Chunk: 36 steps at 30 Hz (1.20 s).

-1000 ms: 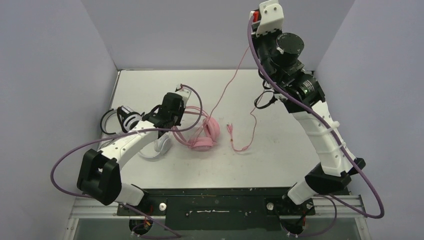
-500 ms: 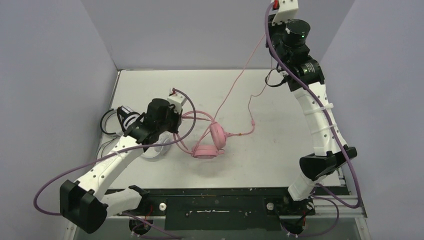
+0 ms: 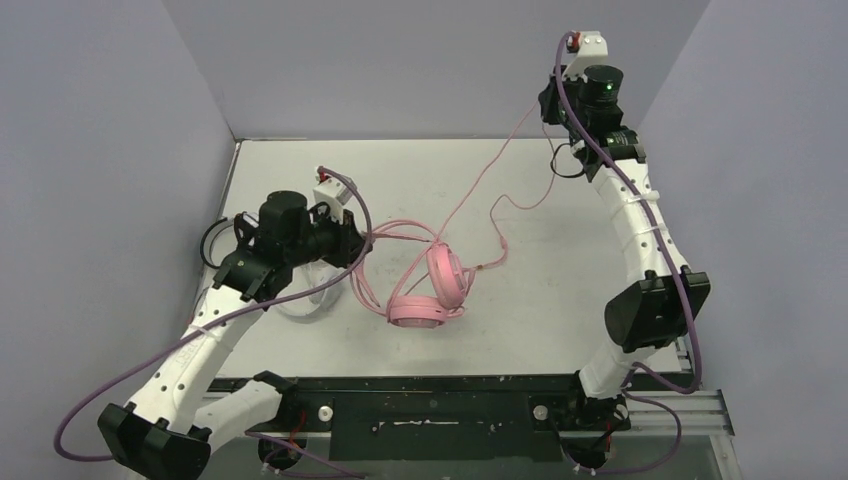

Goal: Wrap the headphones
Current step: Place the headphones at the center of the board.

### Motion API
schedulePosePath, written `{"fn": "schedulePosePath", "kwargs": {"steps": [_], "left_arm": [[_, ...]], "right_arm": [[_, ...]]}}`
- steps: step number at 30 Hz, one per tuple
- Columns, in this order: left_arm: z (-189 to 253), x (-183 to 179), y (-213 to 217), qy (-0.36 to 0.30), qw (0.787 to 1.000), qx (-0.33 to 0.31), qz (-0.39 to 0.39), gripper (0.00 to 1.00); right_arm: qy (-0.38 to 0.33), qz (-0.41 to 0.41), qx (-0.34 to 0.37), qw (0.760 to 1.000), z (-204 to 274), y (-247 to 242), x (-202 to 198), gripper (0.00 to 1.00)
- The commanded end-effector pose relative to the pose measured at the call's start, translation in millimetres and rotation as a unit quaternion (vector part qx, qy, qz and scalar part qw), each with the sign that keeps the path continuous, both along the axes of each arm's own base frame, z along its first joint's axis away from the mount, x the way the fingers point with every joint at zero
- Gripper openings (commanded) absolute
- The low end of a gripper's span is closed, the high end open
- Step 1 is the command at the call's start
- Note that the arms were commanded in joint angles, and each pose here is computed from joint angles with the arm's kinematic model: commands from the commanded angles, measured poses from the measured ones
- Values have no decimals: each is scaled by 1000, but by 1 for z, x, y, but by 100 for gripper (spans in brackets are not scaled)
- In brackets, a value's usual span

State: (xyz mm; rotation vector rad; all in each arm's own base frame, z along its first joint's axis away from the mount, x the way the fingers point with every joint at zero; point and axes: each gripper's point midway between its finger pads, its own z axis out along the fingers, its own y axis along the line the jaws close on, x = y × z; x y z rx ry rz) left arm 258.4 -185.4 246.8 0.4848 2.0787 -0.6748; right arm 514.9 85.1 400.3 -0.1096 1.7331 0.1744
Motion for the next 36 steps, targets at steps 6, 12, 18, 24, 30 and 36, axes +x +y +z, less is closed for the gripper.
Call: {"fn": "schedulePosePath", "kwargs": {"steps": [6,12,18,24,30,36], "left_arm": [[136,-17,-24,-28,973,-218,-65,0],[169,10,-10,6,962,-274,2,0],[183,40,13,52,934,-347,71,0],[185,73,48,54,908,-386,153,0],[172,96,83,57,888,-385,245,0],[159,118,128,20,856,-358,373,0]], "right_arm": [[-10,37,68,997,-40,4,4,0],[-22,105,107,988,-72,36,-25,0],[-34,161,111,980,-108,88,-71,0],[-39,244,118,962,-143,159,-145,0],[-49,328,110,937,-151,212,-211,0],[-14,413,100,905,-168,257,-270,0]]}}
